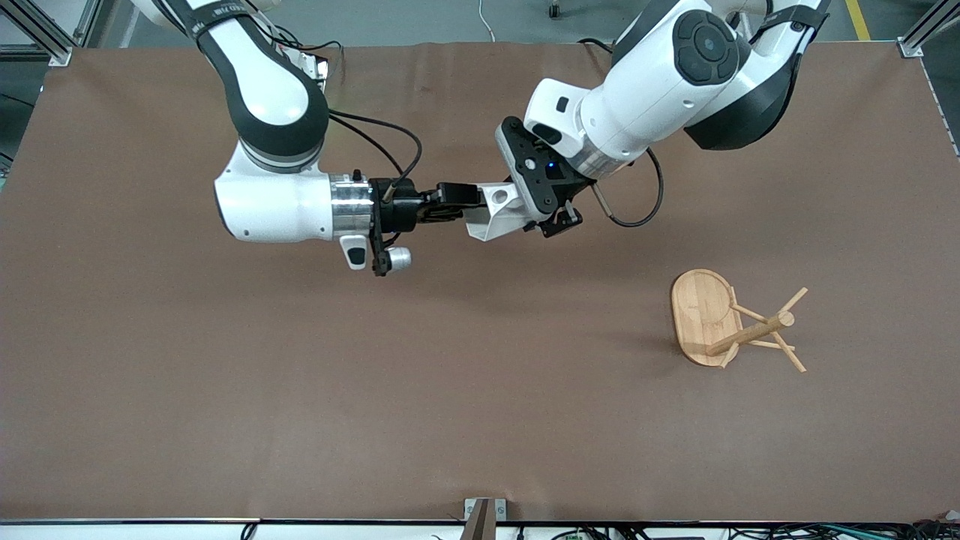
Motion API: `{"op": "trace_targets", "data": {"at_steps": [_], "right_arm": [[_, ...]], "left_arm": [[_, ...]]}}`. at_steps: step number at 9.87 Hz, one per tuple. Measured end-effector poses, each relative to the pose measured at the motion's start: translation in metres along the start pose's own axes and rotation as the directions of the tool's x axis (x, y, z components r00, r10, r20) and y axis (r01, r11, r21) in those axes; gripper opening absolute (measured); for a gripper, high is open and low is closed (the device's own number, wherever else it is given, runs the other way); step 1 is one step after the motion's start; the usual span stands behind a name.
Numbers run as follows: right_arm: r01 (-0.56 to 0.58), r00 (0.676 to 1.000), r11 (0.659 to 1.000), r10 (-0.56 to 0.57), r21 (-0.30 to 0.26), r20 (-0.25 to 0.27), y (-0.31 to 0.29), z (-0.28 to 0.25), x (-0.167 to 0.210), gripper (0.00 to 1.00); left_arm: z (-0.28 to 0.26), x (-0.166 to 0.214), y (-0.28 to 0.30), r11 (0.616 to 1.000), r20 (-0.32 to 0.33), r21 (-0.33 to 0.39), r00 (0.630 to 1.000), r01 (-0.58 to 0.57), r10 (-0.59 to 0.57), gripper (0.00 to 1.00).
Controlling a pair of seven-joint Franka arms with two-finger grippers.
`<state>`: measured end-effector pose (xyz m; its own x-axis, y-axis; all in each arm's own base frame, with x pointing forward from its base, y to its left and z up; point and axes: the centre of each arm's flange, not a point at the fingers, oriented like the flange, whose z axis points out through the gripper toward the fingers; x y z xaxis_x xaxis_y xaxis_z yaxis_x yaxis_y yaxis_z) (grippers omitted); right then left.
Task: Hang cup on rack
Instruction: 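Grasp the cup's open end with the left gripper, then carry the cup toward the rack while the right gripper releases, withdraws, then lower the cup's handle hole onto a rack peg with the left gripper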
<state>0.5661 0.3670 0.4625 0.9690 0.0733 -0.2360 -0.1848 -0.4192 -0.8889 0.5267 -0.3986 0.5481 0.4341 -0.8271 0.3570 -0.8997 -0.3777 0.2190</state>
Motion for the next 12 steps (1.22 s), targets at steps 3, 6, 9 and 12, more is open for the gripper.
{"op": "trace_targets", "data": {"at_steps": [3, 6, 9, 12], "right_arm": [[-0.006, 0.997, 0.944, -0.021, -0.329, -0.078, 0.048, -0.071, 0.030, 1.00], [-0.096, 0.985, 0.737, -0.027, -0.669, -0.170, 0.118, -0.221, 0.049, 1.00], [-0.037, 0.958, 0.468, -0.234, -0.883, -0.164, 0.123, -0.384, 0.026, 1.00], [-0.156, 0.939, 0.402, -0.222, -0.902, -0.261, 0.064, -0.433, -0.030, 1.00]], "left_arm": [[0.000, -0.004, -0.011, 1.000, 0.007, 0.023, 1.000, 0.010, -0.010, 0.76], [-0.012, -0.032, -0.064, 0.981, -0.005, 0.056, 0.982, 0.186, -0.187, 0.76], [-0.039, -0.072, -0.122, 0.880, -0.050, 0.081, 0.884, 0.467, -0.465, 0.76], [-0.052, -0.102, -0.153, 0.747, -0.056, 0.103, 0.753, 0.657, -0.655, 0.76]]}}
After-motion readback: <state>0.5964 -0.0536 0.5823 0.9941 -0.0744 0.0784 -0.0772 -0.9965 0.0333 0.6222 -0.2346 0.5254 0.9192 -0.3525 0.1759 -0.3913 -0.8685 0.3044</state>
